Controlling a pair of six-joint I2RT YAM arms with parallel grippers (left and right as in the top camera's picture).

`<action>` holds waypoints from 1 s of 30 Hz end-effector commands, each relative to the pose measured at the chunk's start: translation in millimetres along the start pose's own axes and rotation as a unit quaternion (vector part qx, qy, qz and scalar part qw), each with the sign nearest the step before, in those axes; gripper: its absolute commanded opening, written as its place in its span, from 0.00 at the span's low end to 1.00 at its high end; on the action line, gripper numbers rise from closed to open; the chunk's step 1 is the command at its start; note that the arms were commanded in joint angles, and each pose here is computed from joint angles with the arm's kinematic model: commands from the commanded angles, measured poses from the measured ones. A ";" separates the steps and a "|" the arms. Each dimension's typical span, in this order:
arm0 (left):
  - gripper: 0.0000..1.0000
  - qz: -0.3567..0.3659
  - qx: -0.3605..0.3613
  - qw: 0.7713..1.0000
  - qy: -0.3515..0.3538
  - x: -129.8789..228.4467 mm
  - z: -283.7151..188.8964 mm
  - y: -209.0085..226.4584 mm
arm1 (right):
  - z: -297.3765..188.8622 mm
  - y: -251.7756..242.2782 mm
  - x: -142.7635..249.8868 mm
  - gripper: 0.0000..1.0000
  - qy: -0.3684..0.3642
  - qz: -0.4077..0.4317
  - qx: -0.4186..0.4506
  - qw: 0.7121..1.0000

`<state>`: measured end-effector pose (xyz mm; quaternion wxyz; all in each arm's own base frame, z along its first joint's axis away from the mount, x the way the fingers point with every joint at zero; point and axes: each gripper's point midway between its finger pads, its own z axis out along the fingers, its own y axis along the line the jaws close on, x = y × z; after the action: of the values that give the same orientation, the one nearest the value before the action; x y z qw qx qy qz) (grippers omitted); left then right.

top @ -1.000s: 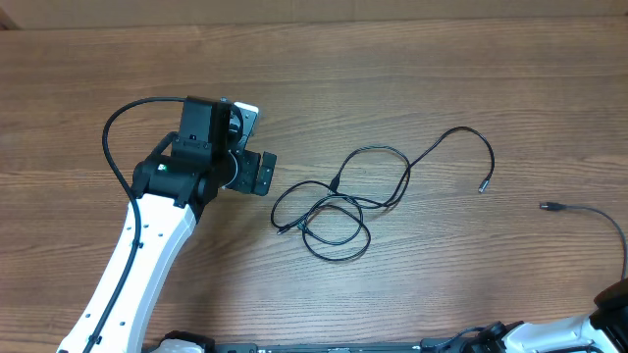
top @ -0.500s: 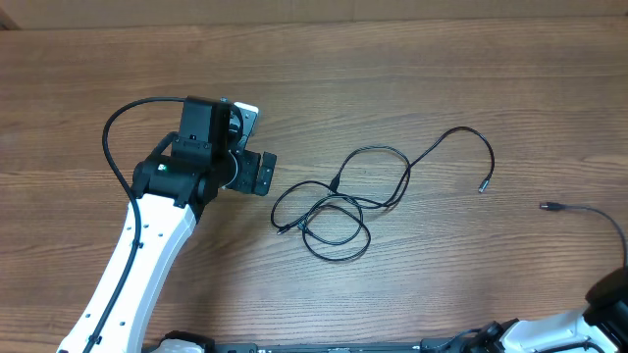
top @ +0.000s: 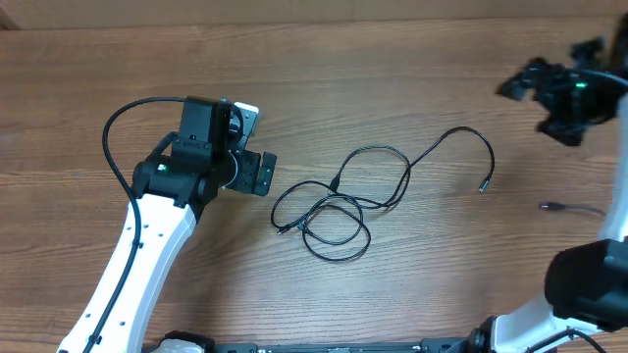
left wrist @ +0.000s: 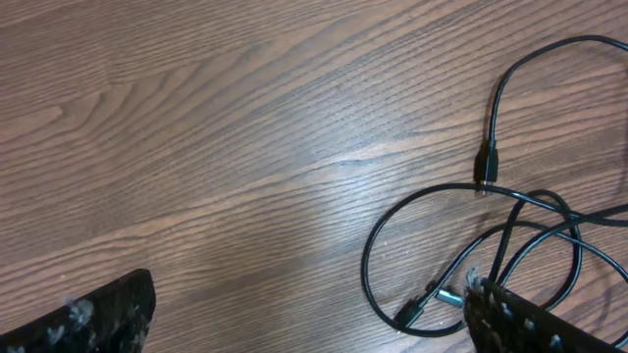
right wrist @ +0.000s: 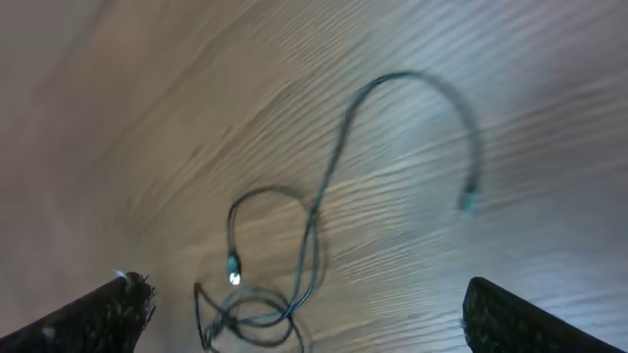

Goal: Untangle cables
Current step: 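Lower the right gripper onto the cable pile and grasp a cable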

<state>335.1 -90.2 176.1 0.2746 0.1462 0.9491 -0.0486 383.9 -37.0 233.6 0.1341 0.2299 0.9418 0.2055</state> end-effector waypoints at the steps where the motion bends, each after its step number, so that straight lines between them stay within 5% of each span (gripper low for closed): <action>1: 1.00 0.005 -0.003 1.000 -0.003 -3.0 -0.9 1.9 | 25.2 31.8 24.4 1.00 0.035 -0.084 -0.005 0.996; 13: 0.99 0.005 -0.003 1.000 -0.003 -3.1 -0.9 1.8 | 99.0 88.8 142.4 1.00 0.178 -0.385 -0.032 0.905; 19: 1.00 0.005 -0.003 1.000 -0.003 -3.1 -0.9 1.9 | 121.1 97.8 198.3 1.00 0.230 -0.522 -0.060 0.819; 30: 1.00 0.005 -0.003 1.000 -0.003 -3.1 -0.9 1.9 | 167.4 100.8 240.4 1.00 0.227 -0.603 -0.095 0.759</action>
<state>335.1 -90.3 176.1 0.2748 0.1465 0.9490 -0.0487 280.1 213.1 99.2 0.0312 -0.4259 0.8805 0.2058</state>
